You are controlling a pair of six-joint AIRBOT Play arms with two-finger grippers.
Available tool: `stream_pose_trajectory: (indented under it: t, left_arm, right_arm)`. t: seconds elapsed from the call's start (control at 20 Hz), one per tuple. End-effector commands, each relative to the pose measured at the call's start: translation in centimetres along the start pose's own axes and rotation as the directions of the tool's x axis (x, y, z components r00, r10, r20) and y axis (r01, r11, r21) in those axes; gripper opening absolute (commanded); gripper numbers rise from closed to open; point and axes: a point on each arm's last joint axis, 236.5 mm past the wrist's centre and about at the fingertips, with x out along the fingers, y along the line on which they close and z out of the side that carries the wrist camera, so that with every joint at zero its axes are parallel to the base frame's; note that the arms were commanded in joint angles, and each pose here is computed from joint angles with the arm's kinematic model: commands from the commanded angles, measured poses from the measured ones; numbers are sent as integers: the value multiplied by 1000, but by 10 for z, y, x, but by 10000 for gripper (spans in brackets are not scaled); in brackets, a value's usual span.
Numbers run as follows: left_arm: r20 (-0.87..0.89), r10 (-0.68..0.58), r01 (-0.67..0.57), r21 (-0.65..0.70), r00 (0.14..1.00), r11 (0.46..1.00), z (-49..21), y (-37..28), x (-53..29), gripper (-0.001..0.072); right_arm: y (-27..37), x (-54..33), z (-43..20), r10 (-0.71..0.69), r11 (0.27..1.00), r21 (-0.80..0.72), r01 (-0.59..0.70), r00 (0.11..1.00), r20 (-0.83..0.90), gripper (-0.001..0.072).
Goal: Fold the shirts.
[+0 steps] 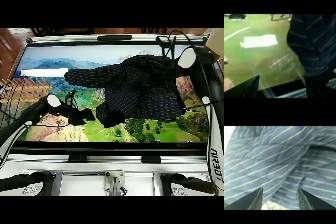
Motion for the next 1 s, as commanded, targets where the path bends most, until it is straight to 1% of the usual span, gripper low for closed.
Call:
stream_pose_trajectory:
  t: [0.0,0.25,0.3,0.35,0.4,0.45,0.5,0.55,0.7,0.75,0.85,0.95]
  left_arm:
    - [102,-93,99,-51,990,994,16,-21,19,681]
    - [144,-153,173,-133,978,976,24,-40,45,677]
    - [148,-155,177,-146,977,973,25,-40,49,666]
    - [161,-152,176,-147,975,973,27,-40,52,486]
    - [178,-150,177,-145,973,973,30,-40,51,233]
    - [193,-151,180,-143,969,973,34,-41,50,127]
    - [203,-151,182,-142,967,973,37,-41,48,118]
    - [206,-152,183,-137,967,974,38,-41,47,67]
    - [214,-163,183,-76,963,980,38,-46,41,66]
    - [219,-168,183,-51,961,982,39,-48,38,66]
    - [228,-176,180,7,958,984,39,-52,33,66]
    - [233,-189,181,55,954,982,39,-57,26,66]
  right_arm:
    - [10,23,-20,73,997,21,-71,991,-109,549]
    - [11,34,-34,91,996,36,-86,979,-180,549]
    - [14,36,-38,109,994,44,-102,974,-198,549]
    - [19,38,-43,132,991,54,-122,966,-224,625]
    - [24,41,-48,160,987,66,-148,956,-246,626]
    - [29,44,-50,185,982,80,-170,948,-258,629]
    - [34,48,-51,212,976,96,-194,941,-264,648]
    - [40,52,-52,246,968,116,-222,931,-271,648]
    - [59,56,-65,342,938,174,-299,879,-333,649]
    - [60,55,-69,347,937,173,-304,870,-351,649]
    - [55,53,-75,325,945,162,-284,868,-375,649]
    - [39,63,-79,214,976,129,-176,895,-392,649]
